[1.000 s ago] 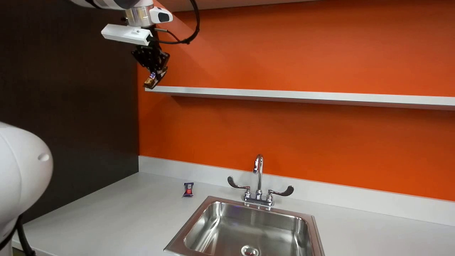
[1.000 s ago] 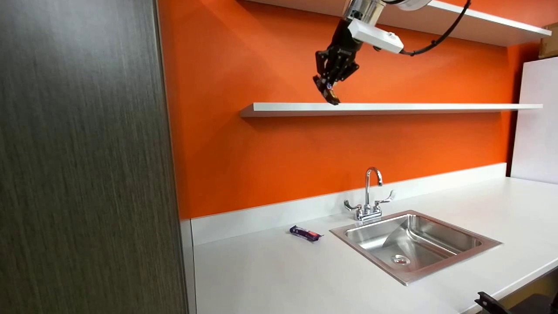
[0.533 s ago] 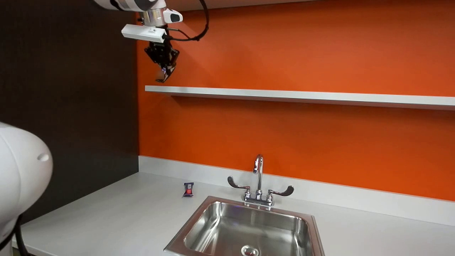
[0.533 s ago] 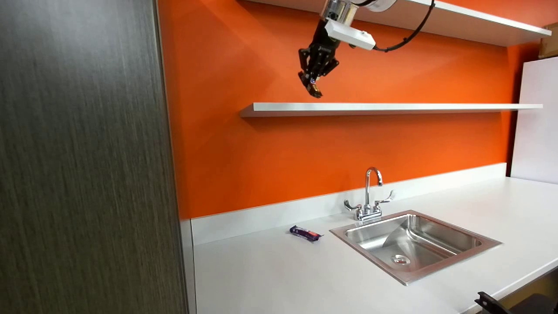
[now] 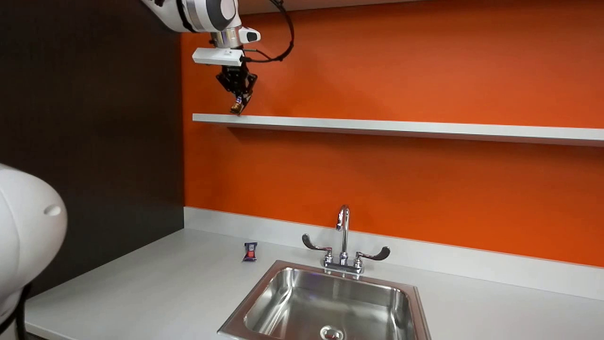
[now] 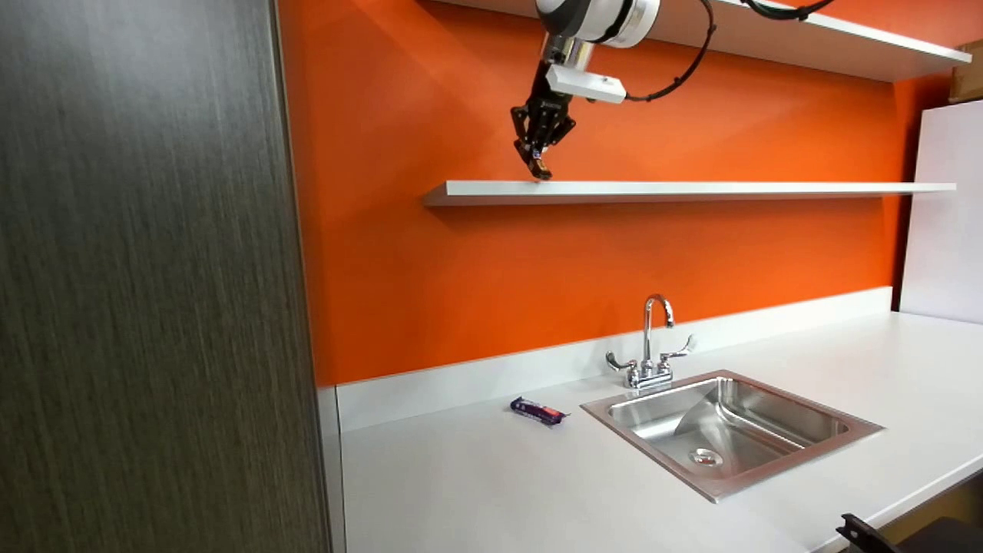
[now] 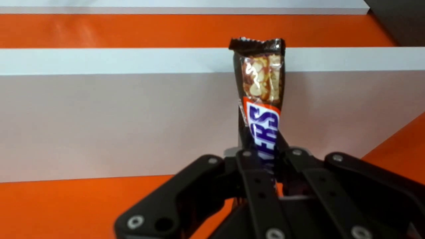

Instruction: Put the candy bar on the shelf

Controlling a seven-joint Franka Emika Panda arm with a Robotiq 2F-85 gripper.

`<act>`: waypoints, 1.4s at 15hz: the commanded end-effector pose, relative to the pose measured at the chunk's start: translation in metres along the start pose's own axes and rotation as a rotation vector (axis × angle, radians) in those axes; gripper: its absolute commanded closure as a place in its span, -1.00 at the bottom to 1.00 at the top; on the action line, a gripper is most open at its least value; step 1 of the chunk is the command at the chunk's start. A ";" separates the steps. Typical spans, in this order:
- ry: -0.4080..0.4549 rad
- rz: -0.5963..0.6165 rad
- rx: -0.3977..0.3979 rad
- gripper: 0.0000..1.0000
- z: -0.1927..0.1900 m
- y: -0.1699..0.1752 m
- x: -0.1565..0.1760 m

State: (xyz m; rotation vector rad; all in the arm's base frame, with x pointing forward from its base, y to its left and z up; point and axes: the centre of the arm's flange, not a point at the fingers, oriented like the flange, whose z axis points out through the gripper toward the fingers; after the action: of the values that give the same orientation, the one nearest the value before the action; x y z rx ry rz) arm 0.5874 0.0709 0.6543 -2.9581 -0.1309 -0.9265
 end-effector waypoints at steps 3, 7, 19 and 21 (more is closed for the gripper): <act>-0.035 -0.023 -0.049 0.92 0.015 -0.004 0.045; -0.054 -0.026 -0.065 0.19 0.026 0.000 0.055; -0.098 -0.024 -0.048 -1.00 0.005 0.007 0.013; -0.108 -0.026 -0.046 -1.00 -0.008 0.009 -0.005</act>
State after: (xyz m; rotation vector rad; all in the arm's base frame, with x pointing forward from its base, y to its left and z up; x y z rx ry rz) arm 0.6254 0.0706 0.6552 -3.0496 -0.1536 -0.8249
